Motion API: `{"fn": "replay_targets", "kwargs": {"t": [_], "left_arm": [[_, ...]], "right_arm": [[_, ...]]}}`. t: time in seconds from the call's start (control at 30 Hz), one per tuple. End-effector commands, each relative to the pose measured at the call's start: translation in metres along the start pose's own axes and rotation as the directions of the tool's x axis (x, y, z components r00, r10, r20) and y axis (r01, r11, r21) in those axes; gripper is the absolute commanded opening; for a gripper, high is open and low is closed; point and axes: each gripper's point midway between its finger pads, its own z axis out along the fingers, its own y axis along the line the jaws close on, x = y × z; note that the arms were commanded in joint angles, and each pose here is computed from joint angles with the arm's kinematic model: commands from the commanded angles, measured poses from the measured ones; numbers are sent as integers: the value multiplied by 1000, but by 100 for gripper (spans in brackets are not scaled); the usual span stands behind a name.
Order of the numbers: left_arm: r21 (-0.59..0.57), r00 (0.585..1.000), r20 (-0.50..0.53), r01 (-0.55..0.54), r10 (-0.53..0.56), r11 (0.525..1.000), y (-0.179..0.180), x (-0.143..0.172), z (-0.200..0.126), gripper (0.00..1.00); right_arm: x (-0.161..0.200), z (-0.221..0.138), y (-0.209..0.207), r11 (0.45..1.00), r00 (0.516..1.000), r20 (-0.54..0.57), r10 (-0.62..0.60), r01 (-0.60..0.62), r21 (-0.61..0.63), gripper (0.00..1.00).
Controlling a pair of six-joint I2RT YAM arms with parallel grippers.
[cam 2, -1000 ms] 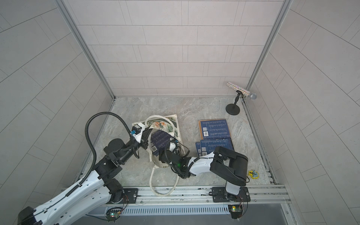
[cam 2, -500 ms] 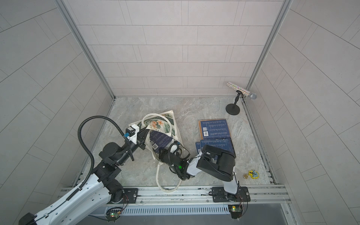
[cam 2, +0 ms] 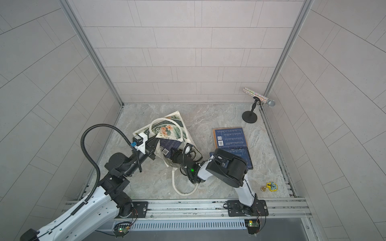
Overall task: Take out the books from the canvas bag
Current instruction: Pick up the book from the canvas bag.
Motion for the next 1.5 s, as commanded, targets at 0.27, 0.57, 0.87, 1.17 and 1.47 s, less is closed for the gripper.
{"fn": "replay_targets", "kwargs": {"t": [0.27,0.57,0.87,1.17,1.47], "left_arm": [[33,976,219,-20,13,999,-4,-66,-6,0],[-50,993,111,-28,34,998,10,-48,5,0],[-118,998,-50,-49,43,992,23,-18,21,0],[-113,995,-89,-52,42,992,22,-10,26,0],[-110,995,-90,-55,45,992,21,-11,26,0]], "right_arm": [[-15,13,31,995,999,26,-31,33,-98,59],[-20,-27,37,984,985,-12,-174,173,-28,39],[-10,-63,31,952,946,-130,-295,304,49,29],[-7,-76,11,960,955,-177,-239,260,107,44],[-2,-64,-14,983,977,-185,-109,133,124,52]]}}
